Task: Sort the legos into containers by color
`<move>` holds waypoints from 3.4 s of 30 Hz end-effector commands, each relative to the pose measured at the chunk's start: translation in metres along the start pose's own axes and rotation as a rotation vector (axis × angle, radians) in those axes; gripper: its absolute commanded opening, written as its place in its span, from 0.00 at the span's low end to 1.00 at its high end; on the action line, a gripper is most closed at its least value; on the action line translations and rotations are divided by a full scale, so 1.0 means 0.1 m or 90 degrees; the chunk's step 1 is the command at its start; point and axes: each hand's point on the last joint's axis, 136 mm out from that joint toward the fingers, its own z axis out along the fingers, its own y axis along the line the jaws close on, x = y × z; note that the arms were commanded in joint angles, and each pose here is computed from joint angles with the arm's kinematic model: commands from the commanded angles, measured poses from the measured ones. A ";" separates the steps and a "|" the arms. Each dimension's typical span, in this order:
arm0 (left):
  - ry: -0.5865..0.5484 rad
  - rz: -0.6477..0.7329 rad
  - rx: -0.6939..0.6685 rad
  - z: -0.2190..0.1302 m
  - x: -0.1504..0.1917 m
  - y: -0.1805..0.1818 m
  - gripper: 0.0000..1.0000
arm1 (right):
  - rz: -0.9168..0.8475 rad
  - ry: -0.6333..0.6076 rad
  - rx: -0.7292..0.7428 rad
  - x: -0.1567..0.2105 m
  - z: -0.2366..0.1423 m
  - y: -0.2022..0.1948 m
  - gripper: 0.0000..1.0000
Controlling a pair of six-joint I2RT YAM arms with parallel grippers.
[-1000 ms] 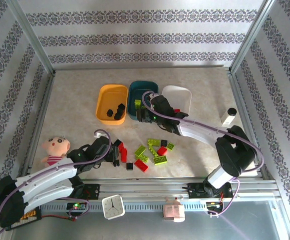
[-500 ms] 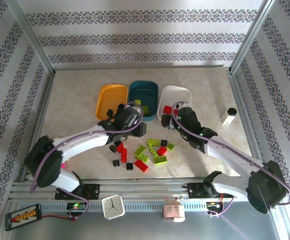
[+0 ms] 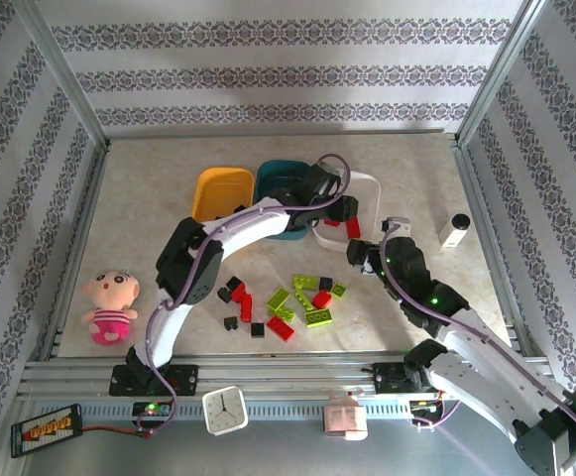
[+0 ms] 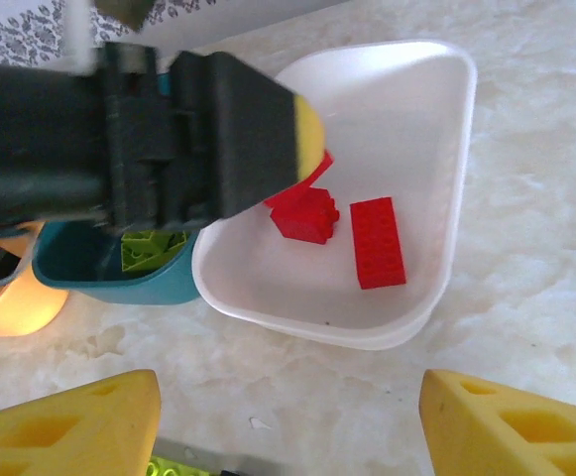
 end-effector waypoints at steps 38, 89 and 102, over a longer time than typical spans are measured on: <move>-0.178 -0.096 -0.051 -2.61 1.20 0.82 1.00 | -0.148 0.296 -0.170 1.11 0.39 0.88 0.75; -0.236 -0.150 -0.147 -3.20 1.80 1.37 1.00 | -0.287 0.310 -0.175 0.86 0.46 1.41 0.08; -0.221 -0.165 -0.165 -3.21 1.87 1.42 1.00 | -0.157 0.200 -0.079 -0.13 1.83 1.41 0.06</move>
